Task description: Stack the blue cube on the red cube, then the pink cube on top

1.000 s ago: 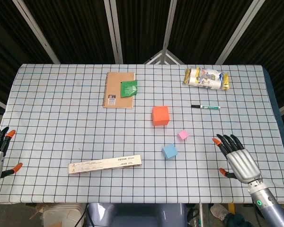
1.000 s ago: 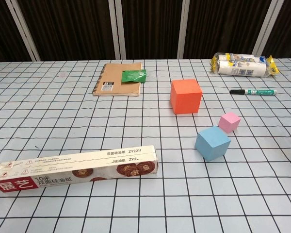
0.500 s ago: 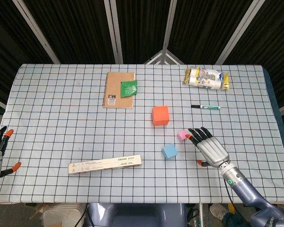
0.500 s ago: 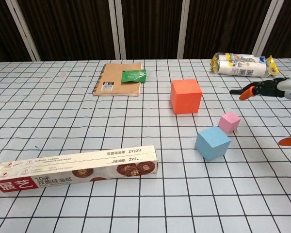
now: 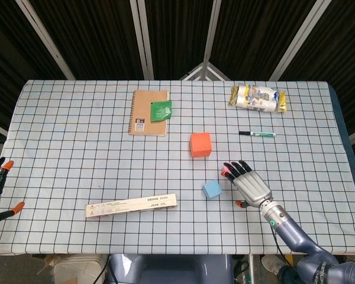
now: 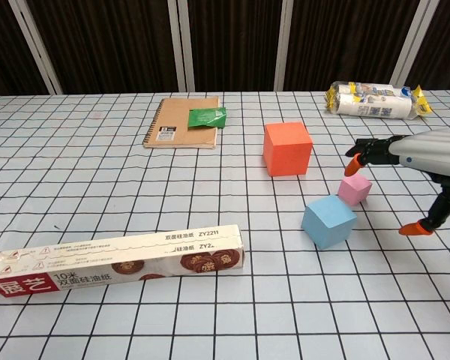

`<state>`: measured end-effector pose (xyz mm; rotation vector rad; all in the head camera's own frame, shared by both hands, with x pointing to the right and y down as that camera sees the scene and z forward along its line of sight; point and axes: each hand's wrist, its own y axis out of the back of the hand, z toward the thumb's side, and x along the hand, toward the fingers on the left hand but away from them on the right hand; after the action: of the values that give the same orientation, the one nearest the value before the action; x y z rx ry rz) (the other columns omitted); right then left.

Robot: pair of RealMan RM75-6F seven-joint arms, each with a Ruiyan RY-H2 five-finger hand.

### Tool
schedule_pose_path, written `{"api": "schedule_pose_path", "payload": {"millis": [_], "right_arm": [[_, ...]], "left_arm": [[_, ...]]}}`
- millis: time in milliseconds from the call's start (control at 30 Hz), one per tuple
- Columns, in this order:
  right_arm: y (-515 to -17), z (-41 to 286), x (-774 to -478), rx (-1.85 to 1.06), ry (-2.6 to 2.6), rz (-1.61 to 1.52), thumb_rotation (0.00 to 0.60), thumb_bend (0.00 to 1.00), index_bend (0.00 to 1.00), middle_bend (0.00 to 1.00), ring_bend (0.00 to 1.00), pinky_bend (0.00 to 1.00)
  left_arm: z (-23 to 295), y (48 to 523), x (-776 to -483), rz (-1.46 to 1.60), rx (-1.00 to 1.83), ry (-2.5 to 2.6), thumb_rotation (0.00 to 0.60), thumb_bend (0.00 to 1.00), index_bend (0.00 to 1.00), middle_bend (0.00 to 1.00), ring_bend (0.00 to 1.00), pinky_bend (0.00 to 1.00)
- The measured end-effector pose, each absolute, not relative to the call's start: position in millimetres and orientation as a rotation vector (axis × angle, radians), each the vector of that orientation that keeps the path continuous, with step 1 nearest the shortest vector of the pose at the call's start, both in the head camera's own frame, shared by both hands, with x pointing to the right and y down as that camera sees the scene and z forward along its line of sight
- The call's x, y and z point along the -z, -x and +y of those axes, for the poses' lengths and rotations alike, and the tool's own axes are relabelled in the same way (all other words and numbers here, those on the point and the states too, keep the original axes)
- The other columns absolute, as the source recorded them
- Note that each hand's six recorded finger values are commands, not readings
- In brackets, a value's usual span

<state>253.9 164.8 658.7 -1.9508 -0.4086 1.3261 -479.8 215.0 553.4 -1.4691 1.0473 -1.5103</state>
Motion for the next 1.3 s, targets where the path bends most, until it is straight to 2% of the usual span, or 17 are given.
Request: {"api": "schedule_pose_path", "payload": {"millis": [633, 1300], "right_arm": [[-206, 162, -676, -1.324, 1.989, -0.392, 0.6, 0.26, 0.26, 0.0, 0.0, 0.0], [-193, 157, -686, -1.331, 1.994, -0.391, 0.6, 0.26, 0.4, 0.0, 0.0, 0.0]], "left_arm": [[212, 487, -549, 1.084, 1.504, 1.482, 0.6, 0.11, 0.03, 0.0, 0.0, 0.0], [212, 490, -548, 1.095, 1.508, 1.481, 0.6, 0.11, 0.03, 0.0, 0.0, 0.0]]}}
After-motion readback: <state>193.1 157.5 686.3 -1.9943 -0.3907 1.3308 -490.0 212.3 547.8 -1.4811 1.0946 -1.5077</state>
